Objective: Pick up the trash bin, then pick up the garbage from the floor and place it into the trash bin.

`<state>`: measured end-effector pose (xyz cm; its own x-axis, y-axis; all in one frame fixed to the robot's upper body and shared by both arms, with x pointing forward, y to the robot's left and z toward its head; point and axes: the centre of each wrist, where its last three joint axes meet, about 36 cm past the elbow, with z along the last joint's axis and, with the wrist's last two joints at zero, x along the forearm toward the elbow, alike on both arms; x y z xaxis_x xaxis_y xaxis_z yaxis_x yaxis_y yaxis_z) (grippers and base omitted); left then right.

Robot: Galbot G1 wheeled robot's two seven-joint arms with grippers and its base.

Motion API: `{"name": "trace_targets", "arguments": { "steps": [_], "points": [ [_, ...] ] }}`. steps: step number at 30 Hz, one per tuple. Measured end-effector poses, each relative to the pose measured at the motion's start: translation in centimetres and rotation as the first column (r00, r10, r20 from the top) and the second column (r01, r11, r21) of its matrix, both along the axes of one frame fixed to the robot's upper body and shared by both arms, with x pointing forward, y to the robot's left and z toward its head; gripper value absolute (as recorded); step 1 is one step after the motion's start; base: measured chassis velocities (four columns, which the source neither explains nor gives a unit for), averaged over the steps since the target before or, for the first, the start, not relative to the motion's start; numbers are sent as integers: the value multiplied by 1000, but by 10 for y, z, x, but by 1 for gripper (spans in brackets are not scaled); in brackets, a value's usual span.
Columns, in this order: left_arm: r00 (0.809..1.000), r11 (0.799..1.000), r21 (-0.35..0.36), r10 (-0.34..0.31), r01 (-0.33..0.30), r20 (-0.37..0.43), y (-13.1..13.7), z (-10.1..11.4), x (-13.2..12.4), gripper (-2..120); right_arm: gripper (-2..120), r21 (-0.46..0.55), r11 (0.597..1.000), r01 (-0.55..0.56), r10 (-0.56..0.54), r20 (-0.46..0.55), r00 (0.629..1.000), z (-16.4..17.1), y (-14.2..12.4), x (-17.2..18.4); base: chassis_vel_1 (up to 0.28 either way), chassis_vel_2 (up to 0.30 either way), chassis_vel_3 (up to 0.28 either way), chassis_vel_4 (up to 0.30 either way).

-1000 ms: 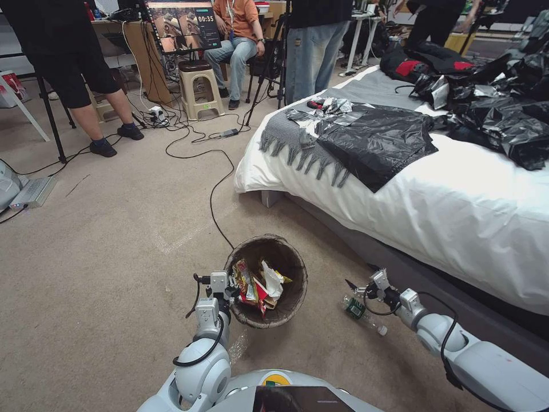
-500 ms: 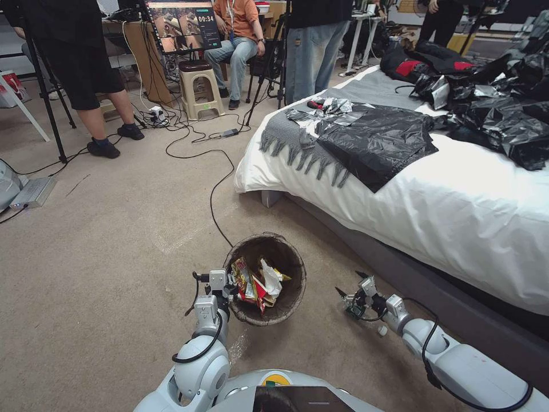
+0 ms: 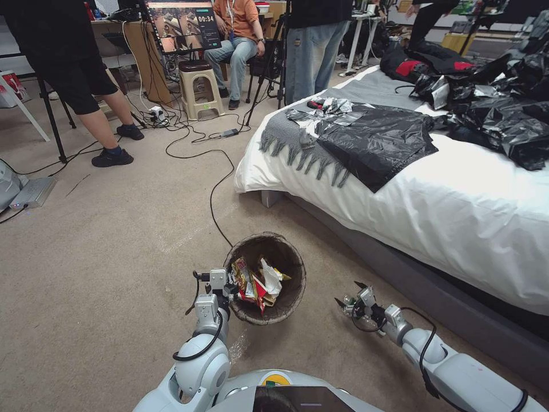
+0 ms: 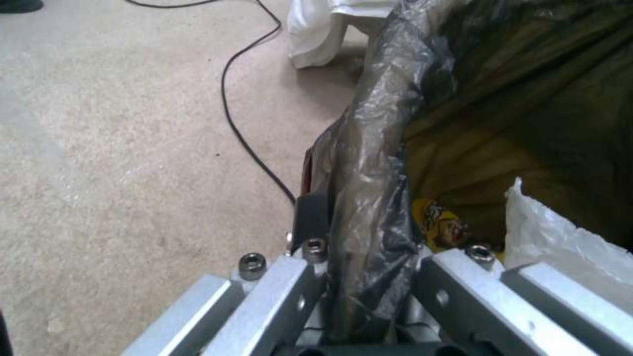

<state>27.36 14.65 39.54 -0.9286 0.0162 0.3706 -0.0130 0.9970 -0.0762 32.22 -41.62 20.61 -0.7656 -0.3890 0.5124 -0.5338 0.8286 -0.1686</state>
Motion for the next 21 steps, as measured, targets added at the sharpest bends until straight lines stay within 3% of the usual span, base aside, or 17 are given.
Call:
{"name": "trace_targets", "arguments": {
  "steps": [21],
  "points": [
    [1000, 1000, -3, -3, 3, 0, -2, 1, -2, 0, 100, -39, 999, 38, -40, -46, 998, -30, -19, -26, 0, 0, 0, 0]
  ]
}}
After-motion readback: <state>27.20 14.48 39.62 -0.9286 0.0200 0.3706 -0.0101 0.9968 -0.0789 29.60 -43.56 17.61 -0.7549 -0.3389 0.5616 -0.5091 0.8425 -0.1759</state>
